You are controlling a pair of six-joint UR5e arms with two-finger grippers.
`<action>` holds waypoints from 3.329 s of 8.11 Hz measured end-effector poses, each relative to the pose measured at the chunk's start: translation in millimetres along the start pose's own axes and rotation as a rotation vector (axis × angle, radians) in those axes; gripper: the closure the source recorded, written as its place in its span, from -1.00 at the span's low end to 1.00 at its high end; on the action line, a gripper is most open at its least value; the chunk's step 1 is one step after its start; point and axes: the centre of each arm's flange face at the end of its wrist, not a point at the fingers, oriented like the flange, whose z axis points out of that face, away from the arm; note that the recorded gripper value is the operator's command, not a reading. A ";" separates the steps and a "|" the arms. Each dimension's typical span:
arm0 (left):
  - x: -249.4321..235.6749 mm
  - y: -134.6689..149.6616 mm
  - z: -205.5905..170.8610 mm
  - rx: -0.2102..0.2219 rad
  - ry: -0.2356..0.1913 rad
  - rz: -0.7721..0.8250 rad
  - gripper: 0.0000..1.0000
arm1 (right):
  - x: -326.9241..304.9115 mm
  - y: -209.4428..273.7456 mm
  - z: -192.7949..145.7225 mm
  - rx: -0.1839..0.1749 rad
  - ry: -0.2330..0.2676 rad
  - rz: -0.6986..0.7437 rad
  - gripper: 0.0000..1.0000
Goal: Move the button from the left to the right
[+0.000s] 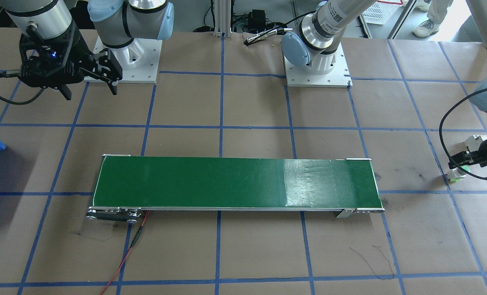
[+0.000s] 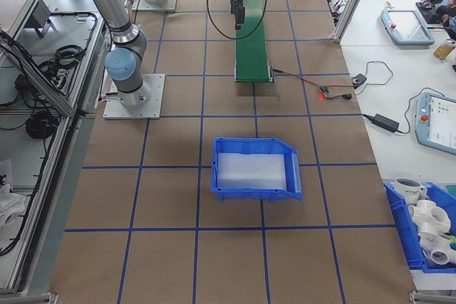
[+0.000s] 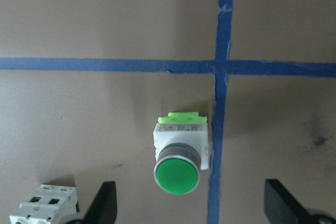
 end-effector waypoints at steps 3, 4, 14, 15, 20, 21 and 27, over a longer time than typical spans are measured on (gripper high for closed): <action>-3.3 -1.0 19.0 -0.042 -0.003 0.006 -1.00 | 0.1 0.1 0.0 0.000 0.000 -0.001 -1.00; -4.1 -0.8 20.7 -0.048 -0.006 0.007 -1.00 | 0.1 0.0 0.1 -0.001 0.000 -0.001 -1.00; -6.7 -13.9 47.6 -0.053 0.010 0.004 1.00 | -0.6 0.0 0.6 0.000 0.000 -0.003 -1.00; -8.1 -15.0 45.4 -0.048 0.007 0.004 1.00 | -0.6 0.0 0.6 0.000 0.000 -0.003 -1.00; 33.7 -20.4 -63.8 0.052 0.013 0.082 1.00 | -0.4 0.1 0.5 -0.001 0.001 -0.002 -1.00; 68.2 -14.6 -102.6 0.077 0.053 0.108 1.00 | -0.1 0.2 0.6 -0.002 0.001 -0.001 -1.00; 260.8 -29.3 -181.3 0.145 0.141 0.074 1.00 | 1.4 -10.4 10.3 -0.018 -0.007 -0.013 -1.00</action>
